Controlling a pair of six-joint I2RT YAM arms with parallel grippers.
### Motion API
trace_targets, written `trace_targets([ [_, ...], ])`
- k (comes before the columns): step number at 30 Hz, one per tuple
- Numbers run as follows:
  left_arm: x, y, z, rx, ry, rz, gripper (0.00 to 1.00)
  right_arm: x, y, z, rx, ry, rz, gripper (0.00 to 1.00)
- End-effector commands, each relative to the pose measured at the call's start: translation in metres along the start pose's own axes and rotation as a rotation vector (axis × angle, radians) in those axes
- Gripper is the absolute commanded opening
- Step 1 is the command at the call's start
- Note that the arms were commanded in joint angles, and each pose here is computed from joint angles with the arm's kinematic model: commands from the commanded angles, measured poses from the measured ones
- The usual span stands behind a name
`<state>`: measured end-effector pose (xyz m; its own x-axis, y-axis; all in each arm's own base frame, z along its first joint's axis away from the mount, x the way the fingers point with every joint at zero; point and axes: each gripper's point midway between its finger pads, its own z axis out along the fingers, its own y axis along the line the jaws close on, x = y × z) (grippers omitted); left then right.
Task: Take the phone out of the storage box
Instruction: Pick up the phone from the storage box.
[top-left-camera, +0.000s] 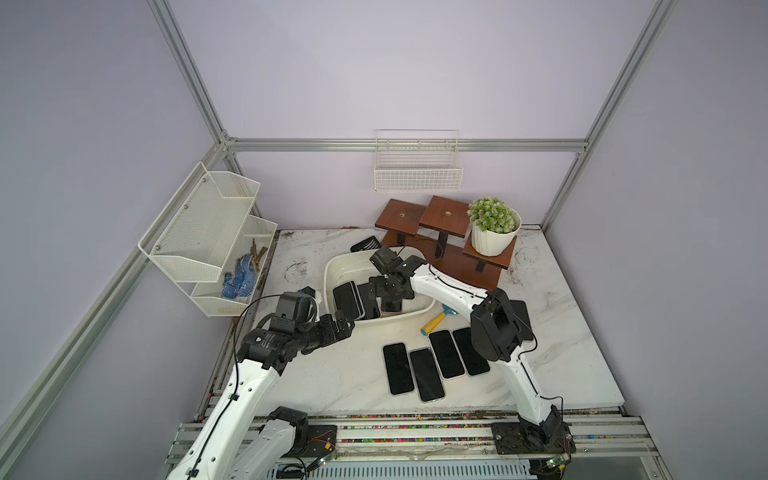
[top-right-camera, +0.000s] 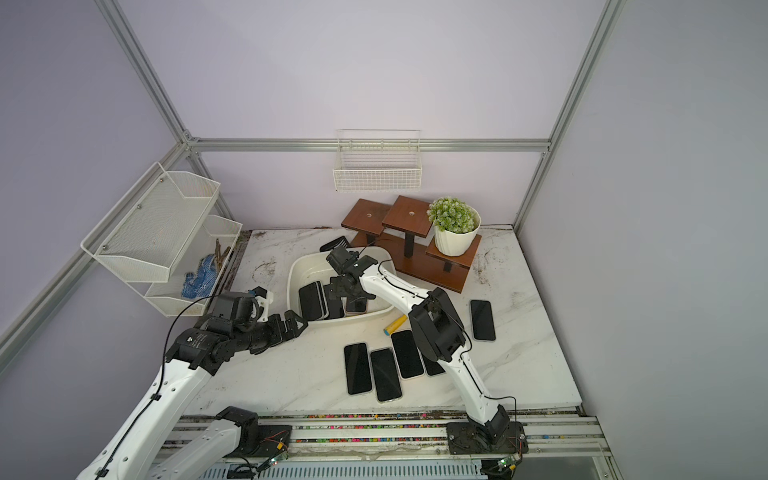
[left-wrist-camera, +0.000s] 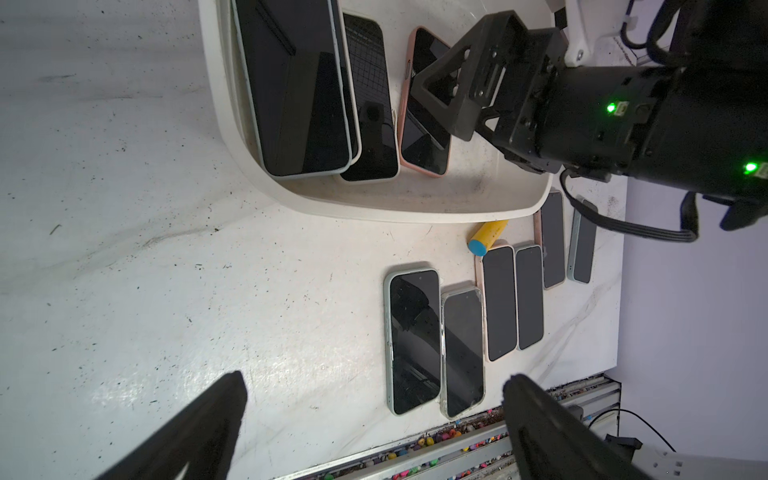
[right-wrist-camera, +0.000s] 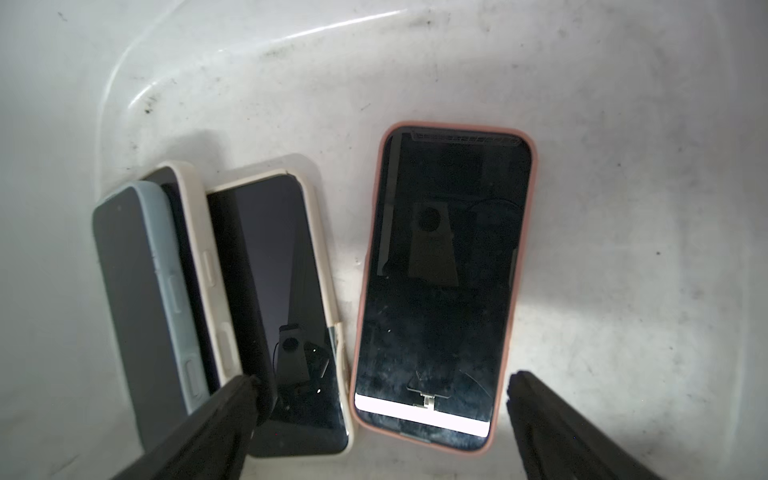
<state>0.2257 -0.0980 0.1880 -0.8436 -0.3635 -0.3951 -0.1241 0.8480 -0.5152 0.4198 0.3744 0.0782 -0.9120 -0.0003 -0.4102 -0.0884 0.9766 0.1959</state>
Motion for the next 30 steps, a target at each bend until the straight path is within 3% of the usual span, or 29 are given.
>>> trace_targets([
  [1, -0.004, 0.000, -0.003, -0.005, -0.010, 0.023, 1.00, -0.005, -0.010, 0.006, 0.062, -0.024, 0.015, 1.00],
  [30, 0.000, -0.001, -0.004, -0.017, 0.035, 0.105, 1.00, -0.022, -0.040, 0.068, 0.088, 0.008, 0.092, 1.00],
])
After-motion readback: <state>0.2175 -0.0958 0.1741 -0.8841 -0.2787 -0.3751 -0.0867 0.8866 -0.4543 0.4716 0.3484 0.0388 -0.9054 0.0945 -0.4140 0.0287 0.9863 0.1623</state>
